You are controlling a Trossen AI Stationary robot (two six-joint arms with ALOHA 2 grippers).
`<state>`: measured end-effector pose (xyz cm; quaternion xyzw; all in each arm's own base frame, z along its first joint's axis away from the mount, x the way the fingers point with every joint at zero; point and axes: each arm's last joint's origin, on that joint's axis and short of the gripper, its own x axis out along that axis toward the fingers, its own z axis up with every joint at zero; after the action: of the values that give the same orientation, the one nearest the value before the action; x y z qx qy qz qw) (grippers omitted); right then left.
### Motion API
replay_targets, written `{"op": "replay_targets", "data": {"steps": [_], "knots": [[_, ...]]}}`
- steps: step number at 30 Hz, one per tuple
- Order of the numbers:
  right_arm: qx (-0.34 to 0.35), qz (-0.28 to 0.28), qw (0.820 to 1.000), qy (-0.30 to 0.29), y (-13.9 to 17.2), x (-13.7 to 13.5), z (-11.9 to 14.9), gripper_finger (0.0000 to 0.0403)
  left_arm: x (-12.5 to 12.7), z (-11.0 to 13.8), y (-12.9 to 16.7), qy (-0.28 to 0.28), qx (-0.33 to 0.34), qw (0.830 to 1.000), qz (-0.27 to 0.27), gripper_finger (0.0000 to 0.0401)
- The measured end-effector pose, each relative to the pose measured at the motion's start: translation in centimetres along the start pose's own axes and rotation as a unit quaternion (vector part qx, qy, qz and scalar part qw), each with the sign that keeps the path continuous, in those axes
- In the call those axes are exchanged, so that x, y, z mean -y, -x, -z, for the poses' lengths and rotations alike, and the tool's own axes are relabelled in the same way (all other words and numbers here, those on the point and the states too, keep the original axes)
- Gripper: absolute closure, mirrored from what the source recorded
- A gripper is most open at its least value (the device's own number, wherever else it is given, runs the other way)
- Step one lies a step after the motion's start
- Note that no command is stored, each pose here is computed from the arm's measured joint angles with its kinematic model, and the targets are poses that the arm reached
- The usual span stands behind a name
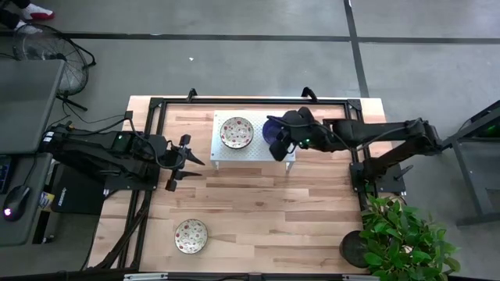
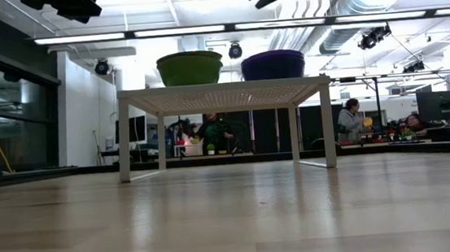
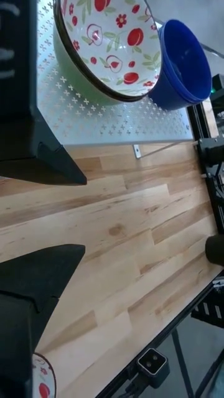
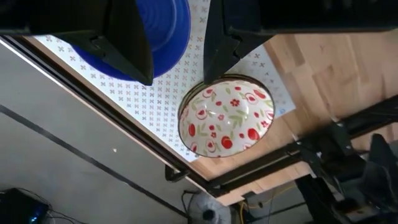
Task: Pick & Place Mini bowls
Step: Stack the blue bowl on top of the blue bowls on the shelf
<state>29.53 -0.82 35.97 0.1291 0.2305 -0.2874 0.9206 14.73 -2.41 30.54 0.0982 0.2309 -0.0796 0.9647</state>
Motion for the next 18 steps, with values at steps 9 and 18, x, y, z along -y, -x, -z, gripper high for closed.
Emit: {"op": "replay_targets", "data": {"steps": [9, 18], "knots": [[-0.046, 0.02, 0.999, -0.014, 0.3, 0.5, 0.9, 0.0293, 0.0, 0.0, 0.0, 0.005, 0.0, 1.0, 0.006, 0.024], [-0.037, 0.032, 0.999, -0.002, 0.9, -0.3, 1.4, 0.0397, 0.1, 0.3, 0.0, 0.014, -0.014, 1.0, 0.01, 0.024]]}}
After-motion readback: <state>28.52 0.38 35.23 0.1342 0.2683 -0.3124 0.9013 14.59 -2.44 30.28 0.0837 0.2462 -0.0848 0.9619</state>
